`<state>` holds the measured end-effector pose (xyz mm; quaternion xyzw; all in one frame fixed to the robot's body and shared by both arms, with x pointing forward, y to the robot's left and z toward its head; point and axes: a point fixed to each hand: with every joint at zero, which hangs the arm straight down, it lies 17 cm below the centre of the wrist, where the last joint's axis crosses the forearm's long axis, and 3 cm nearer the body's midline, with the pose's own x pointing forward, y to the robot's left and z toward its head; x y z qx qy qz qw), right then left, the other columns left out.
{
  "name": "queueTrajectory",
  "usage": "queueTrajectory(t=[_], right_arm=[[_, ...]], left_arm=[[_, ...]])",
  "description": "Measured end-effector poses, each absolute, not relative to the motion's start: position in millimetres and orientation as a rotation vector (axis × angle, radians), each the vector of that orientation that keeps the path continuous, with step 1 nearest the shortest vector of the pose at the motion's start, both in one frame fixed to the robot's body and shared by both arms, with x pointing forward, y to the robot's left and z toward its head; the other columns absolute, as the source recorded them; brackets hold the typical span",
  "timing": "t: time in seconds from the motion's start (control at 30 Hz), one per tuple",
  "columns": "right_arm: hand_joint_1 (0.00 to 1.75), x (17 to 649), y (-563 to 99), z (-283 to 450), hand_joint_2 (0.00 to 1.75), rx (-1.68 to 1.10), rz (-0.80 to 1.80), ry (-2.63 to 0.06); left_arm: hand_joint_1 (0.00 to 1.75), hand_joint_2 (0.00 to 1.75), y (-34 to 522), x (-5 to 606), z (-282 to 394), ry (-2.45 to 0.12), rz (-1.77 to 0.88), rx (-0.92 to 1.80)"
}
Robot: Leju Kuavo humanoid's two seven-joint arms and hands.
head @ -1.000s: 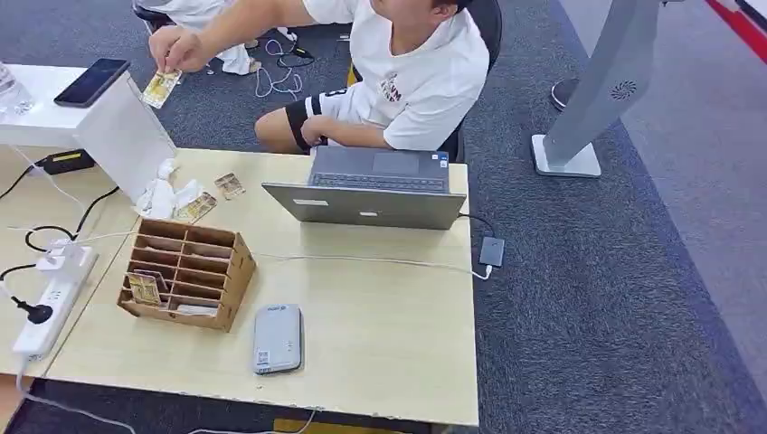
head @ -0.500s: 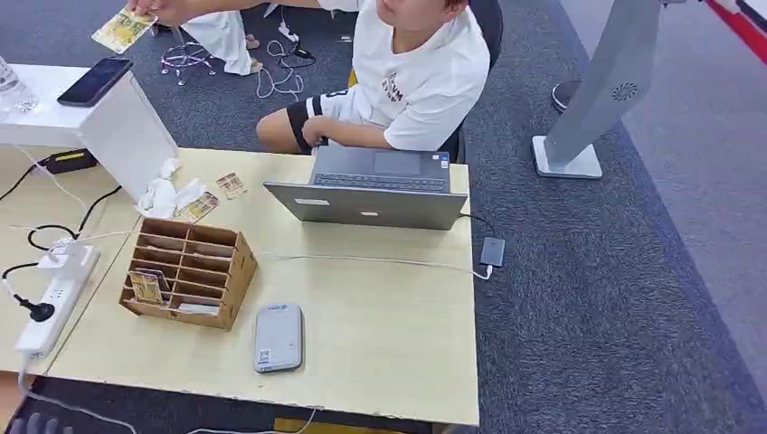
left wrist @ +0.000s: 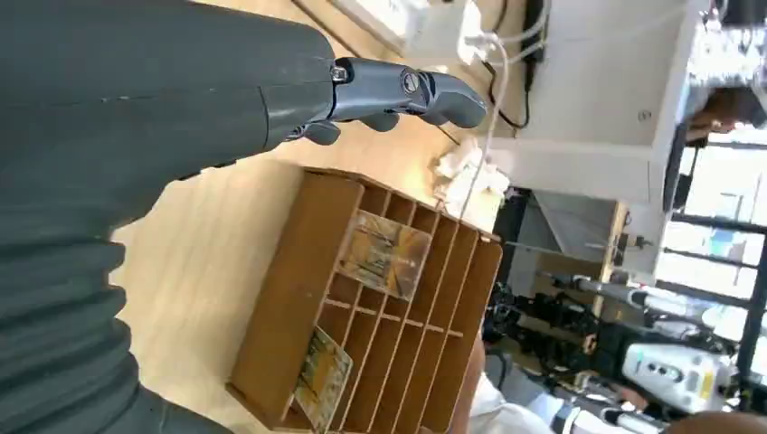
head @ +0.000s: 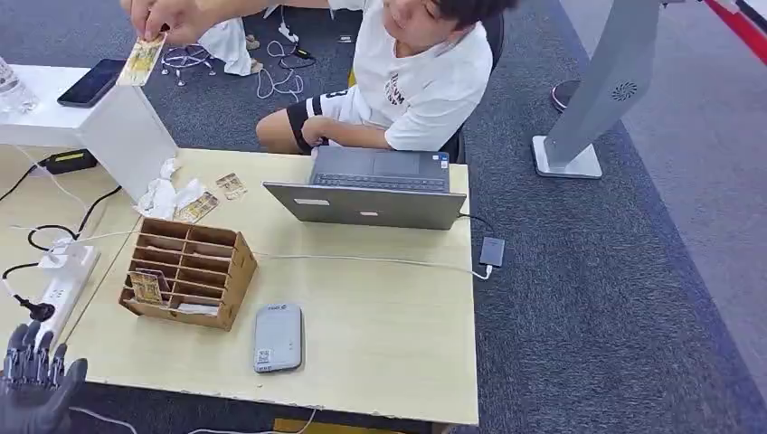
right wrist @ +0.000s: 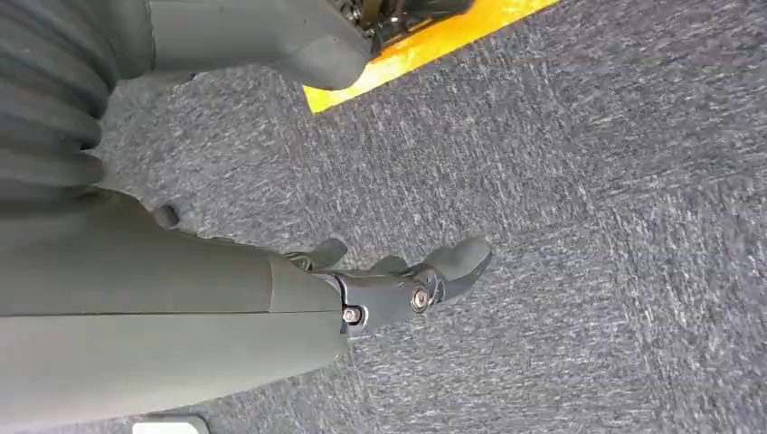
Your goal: Pass the card to the sensor for recognition and then transmit it.
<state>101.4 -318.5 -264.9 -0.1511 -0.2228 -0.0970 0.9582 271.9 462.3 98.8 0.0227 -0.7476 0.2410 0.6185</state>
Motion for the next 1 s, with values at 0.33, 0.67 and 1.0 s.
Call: queueTrajectory(t=[0.33,0.67,1.0], right_arm=[[0.0,101.4,-305.4,-267.2,1.75,-0.275,-0.151,-0.431],[0.0,102.4,-292.8,-268.5,1.75,-0.248,-0.11,-0.418],[0.0,104.4,-277.5,-269.4,1.75,-0.212,-0.072,-0.405]], left_arm=[[0.0,1.75,435.3,346.6,119.2,-1.68,0.214,0.18],[0.0,1.75,419.6,400.8,139.4,-1.62,-0.106,0.41],[0.0,1.75,415.5,438.5,168.1,-1.575,-0.388,0.712]])
